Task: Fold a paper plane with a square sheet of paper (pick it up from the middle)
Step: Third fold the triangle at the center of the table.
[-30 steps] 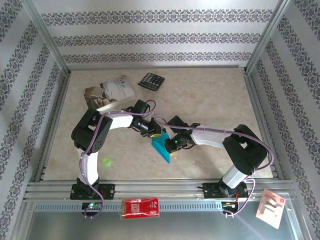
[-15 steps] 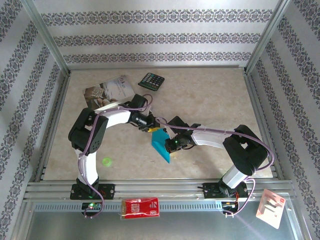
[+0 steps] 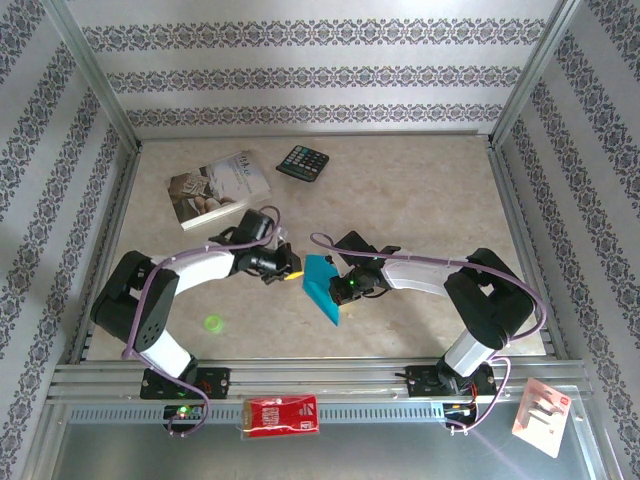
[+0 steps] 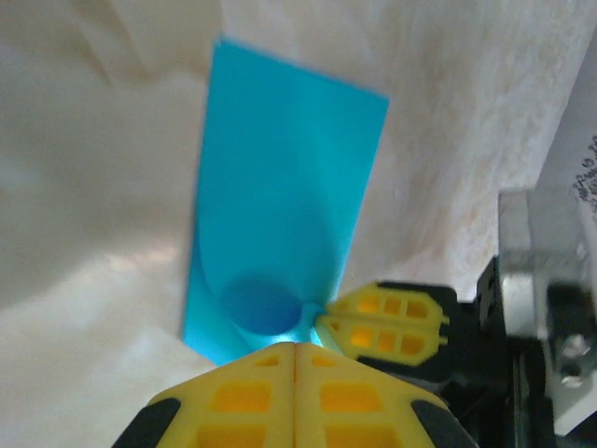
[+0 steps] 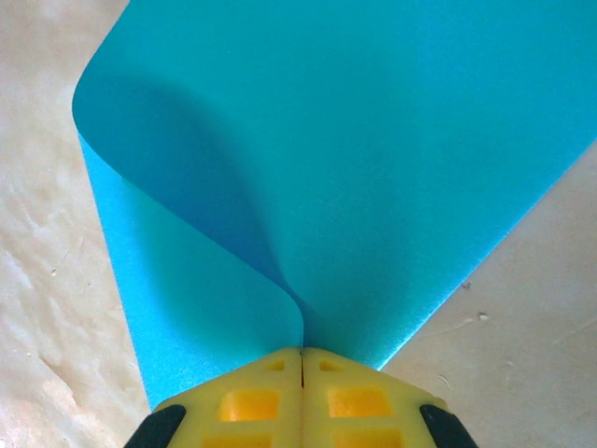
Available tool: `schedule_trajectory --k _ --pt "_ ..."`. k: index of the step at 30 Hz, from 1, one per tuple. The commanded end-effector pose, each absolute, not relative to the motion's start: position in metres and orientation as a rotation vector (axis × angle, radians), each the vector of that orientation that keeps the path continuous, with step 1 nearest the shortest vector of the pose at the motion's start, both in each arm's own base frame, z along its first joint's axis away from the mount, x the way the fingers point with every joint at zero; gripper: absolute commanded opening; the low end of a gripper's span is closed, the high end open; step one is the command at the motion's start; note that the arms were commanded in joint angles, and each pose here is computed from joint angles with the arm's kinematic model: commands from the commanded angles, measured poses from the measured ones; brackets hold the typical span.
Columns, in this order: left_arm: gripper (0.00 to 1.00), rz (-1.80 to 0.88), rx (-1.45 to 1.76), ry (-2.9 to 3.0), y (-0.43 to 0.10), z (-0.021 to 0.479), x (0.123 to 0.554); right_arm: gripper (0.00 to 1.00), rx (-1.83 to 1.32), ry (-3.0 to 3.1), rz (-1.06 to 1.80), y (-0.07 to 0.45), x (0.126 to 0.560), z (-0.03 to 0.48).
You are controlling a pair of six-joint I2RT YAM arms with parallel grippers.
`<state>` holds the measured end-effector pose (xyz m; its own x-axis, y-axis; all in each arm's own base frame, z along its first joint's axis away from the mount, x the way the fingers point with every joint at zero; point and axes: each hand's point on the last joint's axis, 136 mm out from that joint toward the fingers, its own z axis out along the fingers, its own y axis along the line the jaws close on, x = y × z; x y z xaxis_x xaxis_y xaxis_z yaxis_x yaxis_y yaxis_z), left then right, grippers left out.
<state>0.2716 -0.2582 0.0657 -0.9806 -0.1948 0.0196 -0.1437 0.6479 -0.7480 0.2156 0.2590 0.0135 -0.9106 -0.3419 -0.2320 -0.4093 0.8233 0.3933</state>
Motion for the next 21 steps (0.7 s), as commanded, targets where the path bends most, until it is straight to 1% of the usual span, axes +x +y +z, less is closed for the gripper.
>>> schedule_trajectory --k 1,4,8,21 --pt "0.04 -1.404 -0.290 2.691 -0.288 0.083 0.272 0.00 -0.565 2.930 0.576 0.242 0.210 -0.008" --pt "0.04 -1.430 -0.265 2.700 -0.305 0.079 0.266 0.01 -0.563 2.929 0.575 0.242 0.209 -0.008" --pt "0.03 -1.459 -0.283 2.701 -0.313 0.071 0.265 0.00 -0.554 2.927 0.581 0.242 0.209 -0.008" --pt "0.04 -1.397 -0.253 2.764 -0.309 0.061 0.257 0.01 -0.545 2.923 0.584 0.243 0.211 -0.007"
